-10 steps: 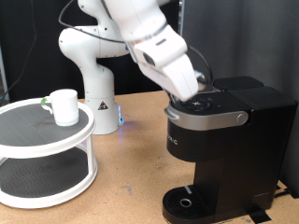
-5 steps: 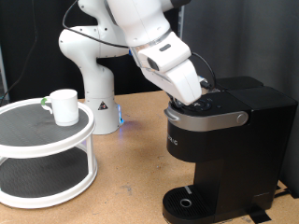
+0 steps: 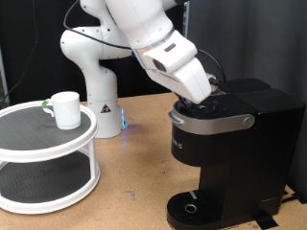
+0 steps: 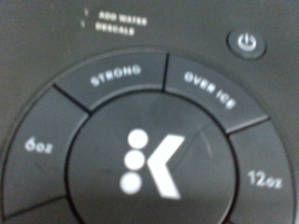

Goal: Make a cup of coffee with the keurig machine

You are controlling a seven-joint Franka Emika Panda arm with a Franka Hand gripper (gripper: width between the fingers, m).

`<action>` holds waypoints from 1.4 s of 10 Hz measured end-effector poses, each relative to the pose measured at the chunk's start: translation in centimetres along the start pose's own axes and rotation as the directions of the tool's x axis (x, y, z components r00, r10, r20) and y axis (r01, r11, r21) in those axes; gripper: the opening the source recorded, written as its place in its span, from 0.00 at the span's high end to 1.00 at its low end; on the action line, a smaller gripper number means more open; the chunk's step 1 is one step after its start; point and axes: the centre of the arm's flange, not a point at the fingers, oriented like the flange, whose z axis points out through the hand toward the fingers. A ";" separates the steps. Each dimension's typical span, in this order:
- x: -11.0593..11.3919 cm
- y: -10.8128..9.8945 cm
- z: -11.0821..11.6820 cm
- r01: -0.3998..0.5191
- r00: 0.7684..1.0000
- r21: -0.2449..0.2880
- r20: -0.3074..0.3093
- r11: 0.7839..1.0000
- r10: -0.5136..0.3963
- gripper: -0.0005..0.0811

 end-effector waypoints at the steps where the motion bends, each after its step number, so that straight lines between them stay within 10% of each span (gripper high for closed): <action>1: 0.1 0.0 -0.6 0.005 1.000 0.005 -0.020 1.000 -0.004 0.99; 14: -2.3 0.7 -6.7 0.072 0.996 0.086 -0.062 0.994 -0.067 0.99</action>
